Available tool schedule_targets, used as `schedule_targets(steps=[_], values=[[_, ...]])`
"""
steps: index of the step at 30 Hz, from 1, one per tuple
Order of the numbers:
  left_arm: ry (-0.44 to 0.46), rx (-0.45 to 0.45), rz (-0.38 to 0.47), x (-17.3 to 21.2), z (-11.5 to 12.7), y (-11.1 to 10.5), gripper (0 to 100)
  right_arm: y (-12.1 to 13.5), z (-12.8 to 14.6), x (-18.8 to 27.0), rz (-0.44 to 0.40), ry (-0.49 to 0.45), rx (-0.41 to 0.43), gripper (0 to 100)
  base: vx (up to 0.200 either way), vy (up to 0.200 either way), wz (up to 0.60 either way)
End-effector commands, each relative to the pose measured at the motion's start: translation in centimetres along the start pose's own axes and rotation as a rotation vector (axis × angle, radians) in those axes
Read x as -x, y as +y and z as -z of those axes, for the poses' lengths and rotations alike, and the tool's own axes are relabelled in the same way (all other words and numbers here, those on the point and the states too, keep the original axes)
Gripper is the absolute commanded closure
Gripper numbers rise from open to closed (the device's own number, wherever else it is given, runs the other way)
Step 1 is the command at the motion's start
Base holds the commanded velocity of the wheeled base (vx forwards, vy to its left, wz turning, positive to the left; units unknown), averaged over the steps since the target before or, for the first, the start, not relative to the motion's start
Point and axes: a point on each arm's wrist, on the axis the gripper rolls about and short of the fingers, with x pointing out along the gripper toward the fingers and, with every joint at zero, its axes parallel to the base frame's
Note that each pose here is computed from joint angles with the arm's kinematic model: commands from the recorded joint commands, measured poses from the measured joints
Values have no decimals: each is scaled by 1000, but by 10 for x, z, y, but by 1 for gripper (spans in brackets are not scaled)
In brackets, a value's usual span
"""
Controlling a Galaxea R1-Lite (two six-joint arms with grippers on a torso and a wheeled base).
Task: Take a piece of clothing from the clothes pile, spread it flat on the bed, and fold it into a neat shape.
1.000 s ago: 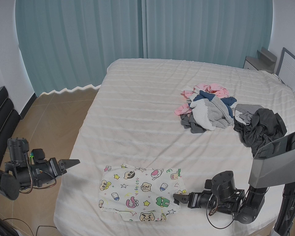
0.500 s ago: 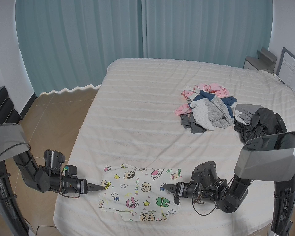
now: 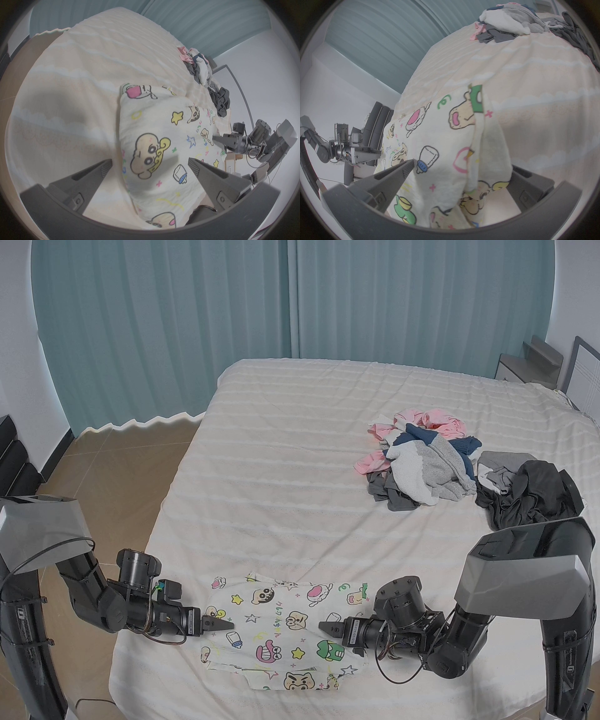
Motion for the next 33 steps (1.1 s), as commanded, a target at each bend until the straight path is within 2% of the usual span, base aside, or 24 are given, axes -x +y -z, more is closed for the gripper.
schedule_targets(steps=[1,10,22,23,33], values=[[-4,2,10,-8,-2,-2,0,4,5,-5,-12,7,8,0,0,0,0],[-58,39,31,-21,-9,-6,0,8,2,-14,-21,-13,9,0,0,0,0],[-49,40,13,-25,-6,-11,0,17,6,-23,-43,-13,23,0,0,0,0],[-48,39,13,-25,-6,-11,100,17,6,-23,-46,-17,23,100,0,0,0],[-43,31,18,-19,-2,-18,100,20,3,-19,-63,-37,25,100,0,0,0]])
